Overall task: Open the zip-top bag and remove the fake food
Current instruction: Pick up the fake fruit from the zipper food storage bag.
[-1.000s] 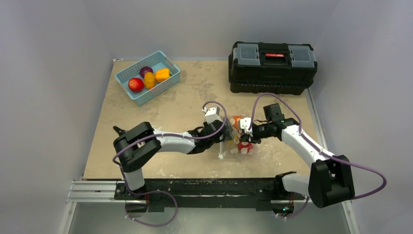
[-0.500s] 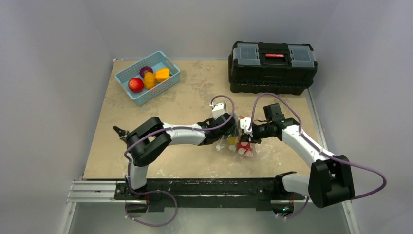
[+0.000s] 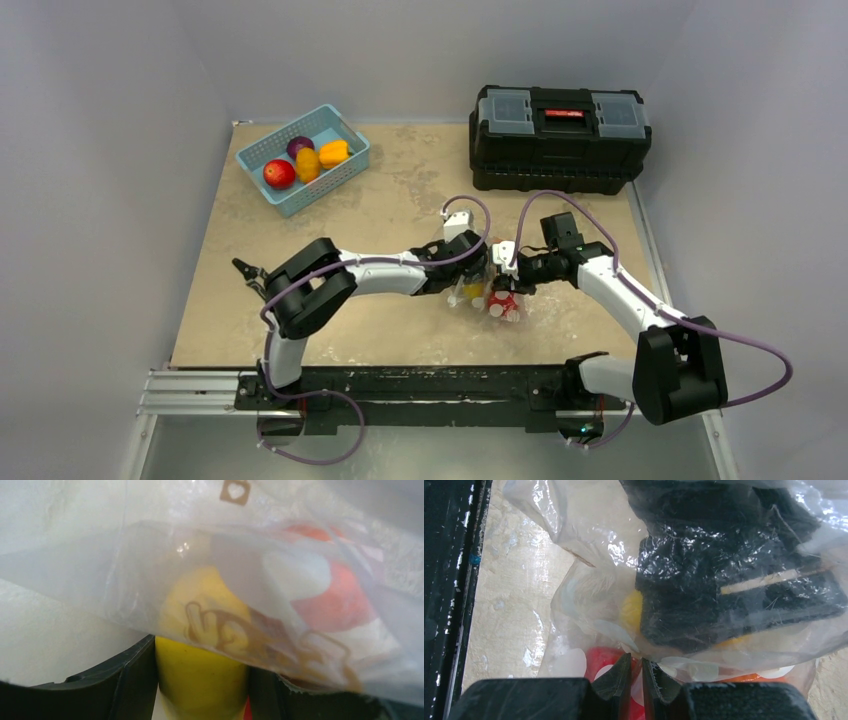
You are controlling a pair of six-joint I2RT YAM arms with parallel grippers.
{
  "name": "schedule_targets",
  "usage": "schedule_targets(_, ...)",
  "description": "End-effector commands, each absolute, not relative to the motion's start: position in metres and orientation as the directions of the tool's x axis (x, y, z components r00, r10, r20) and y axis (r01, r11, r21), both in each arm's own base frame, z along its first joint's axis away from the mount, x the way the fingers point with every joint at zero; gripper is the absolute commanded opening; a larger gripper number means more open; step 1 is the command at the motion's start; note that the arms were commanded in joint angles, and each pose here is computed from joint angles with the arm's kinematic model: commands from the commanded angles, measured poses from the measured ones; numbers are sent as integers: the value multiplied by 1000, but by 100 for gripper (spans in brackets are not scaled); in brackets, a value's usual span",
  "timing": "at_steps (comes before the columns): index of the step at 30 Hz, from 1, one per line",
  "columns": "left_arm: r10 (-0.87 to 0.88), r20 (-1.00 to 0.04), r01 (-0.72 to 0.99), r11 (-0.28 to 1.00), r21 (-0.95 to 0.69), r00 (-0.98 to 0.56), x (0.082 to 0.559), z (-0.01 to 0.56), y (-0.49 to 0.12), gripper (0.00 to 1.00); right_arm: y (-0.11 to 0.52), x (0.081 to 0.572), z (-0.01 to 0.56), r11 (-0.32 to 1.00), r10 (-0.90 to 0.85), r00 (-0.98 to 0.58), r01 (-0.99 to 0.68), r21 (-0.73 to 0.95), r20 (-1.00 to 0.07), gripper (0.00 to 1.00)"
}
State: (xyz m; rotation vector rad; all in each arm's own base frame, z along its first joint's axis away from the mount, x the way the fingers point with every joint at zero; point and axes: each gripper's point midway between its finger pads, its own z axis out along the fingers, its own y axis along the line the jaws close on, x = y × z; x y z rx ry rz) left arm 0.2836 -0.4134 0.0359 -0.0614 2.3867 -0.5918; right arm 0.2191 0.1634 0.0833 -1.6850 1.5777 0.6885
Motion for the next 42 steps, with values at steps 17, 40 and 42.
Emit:
schedule_targets(17, -106, -636, 341, 771, -537, -764, 233, 107, -379, 0, 164, 227, 89, 15, -616, 119, -987, -162, -779, 12)
schedule_targets(40, -462, -498, 179, 576, -798, -734, 237, 148, -343, 0, 163, 226, 88, 12, -617, 119, -987, -161, -778, 12)
schedule_targets(42, -483, -488, 170, 562, -810, -727, 237, 153, -340, 0, 163, 226, 87, 12, -619, 118, -987, -160, -777, 12)
